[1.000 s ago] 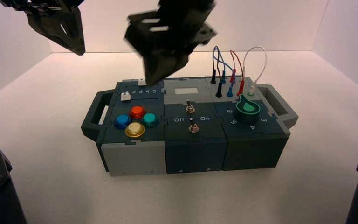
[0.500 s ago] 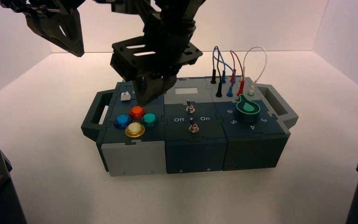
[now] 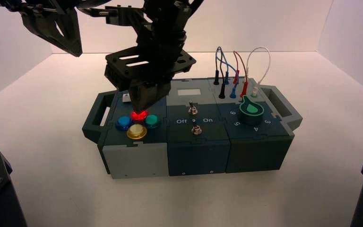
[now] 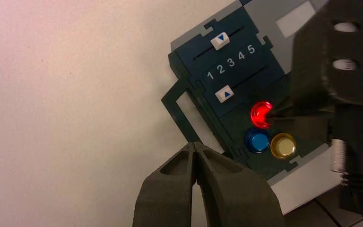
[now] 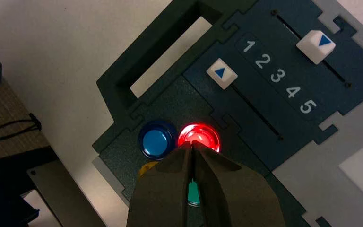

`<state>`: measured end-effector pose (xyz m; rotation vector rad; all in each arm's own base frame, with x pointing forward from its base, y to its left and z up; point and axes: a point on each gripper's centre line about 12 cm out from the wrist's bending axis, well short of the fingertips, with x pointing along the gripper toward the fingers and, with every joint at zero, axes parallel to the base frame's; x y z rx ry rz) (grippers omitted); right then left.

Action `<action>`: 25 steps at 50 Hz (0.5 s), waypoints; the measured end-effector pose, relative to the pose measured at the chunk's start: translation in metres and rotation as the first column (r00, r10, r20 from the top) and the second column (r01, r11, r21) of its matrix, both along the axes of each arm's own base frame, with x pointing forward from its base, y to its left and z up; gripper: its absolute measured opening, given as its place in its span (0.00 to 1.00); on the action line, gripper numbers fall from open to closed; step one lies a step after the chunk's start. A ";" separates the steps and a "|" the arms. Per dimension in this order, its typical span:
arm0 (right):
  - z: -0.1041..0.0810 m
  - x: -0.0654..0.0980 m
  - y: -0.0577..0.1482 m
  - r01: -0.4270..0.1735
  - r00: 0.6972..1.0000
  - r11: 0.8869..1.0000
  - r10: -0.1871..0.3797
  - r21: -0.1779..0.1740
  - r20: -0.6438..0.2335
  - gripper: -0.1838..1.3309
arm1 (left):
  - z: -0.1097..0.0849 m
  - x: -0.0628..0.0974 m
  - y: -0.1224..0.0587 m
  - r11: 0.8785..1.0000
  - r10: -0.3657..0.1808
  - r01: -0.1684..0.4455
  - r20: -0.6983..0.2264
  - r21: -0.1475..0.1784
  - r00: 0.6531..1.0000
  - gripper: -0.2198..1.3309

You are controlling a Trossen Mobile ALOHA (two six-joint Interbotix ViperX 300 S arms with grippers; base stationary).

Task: Push the red button with the right gripper.

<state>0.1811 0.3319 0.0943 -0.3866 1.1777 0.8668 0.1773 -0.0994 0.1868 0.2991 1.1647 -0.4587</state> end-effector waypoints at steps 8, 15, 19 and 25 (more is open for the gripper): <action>-0.002 0.002 0.004 0.000 1.000 1.000 0.000 0.004 0.005 0.02 | 0.000 0.000 0.000 1.000 -0.001 0.001 0.000 -0.001 1.000 0.03; -0.002 0.003 0.004 0.000 1.000 1.000 0.000 0.006 0.006 0.02 | 0.000 0.000 0.000 1.000 -0.001 0.001 0.002 -0.002 1.000 0.03; -0.002 0.003 0.004 0.001 1.000 1.000 -0.001 0.006 0.005 0.02 | 0.000 0.000 0.000 1.000 -0.001 0.001 0.003 -0.001 1.000 0.03; 0.002 0.000 0.000 -0.001 1.000 1.000 0.001 -0.005 -0.006 0.03 | 0.000 0.000 -0.001 1.000 -0.001 0.001 0.001 -0.005 1.000 0.03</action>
